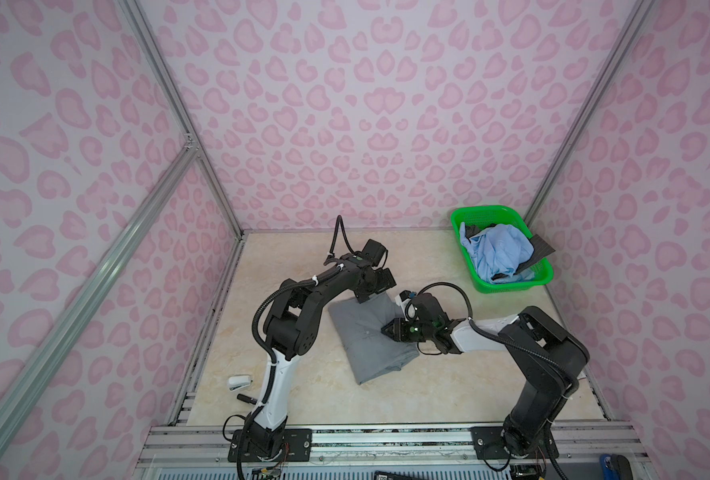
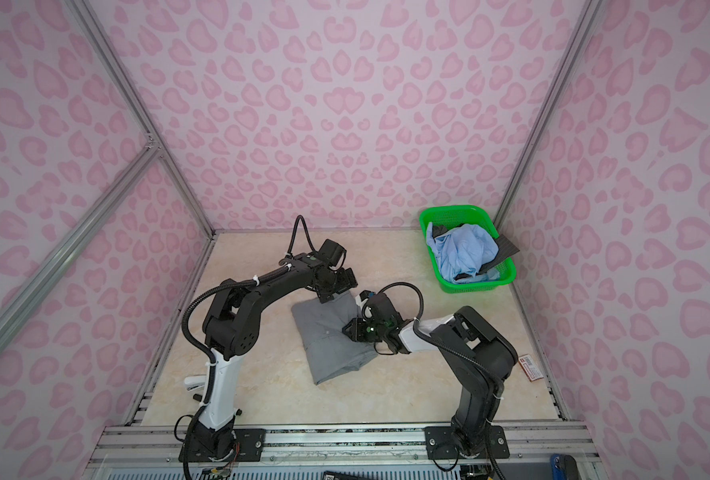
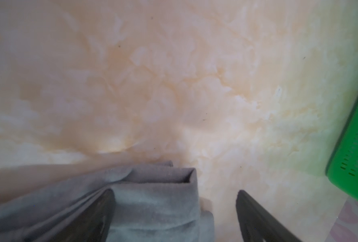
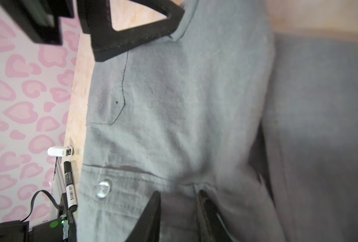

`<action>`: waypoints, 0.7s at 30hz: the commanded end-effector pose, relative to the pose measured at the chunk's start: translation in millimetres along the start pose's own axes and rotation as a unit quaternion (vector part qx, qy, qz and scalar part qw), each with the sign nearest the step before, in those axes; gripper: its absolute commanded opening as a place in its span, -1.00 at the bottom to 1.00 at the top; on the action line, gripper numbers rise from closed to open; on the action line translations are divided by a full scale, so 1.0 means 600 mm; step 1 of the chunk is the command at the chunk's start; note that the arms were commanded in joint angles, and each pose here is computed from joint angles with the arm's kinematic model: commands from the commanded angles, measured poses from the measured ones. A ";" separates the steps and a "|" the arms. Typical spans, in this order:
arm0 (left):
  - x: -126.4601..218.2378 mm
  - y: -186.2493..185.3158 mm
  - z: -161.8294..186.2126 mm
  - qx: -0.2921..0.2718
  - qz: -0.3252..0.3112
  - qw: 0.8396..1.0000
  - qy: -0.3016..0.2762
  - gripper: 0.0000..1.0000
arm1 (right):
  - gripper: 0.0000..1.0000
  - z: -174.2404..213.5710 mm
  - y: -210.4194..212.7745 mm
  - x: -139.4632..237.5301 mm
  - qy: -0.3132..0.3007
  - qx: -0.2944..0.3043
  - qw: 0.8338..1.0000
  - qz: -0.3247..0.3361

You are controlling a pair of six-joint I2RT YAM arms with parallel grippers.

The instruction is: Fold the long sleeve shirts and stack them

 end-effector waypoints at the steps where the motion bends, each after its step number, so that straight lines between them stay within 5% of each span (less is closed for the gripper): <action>1: 0.080 -0.011 -0.023 -0.007 0.015 0.999 -0.050 0.88 | -0.35 0.002 0.027 0.030 -0.006 0.008 1.000 -0.016; 8: 0.165 -0.002 0.021 -0.002 0.052 0.997 -0.059 0.91 | -0.32 0.047 0.104 0.061 0.014 0.027 0.998 -0.059; 21: 0.053 0.110 0.087 0.012 -0.013 1.000 -0.005 0.92 | -0.37 0.152 0.009 0.001 0.072 -0.093 0.993 -0.008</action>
Point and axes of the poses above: each gripper's point midway between its finger pads, its own x axis back along the fingers, its own y axis along the line the jaws close on, z = x × y, the point moved 2 cm from there along x, back along the fingers, and after that the axes turned 5 degrees about x, right-handed, at the moved point
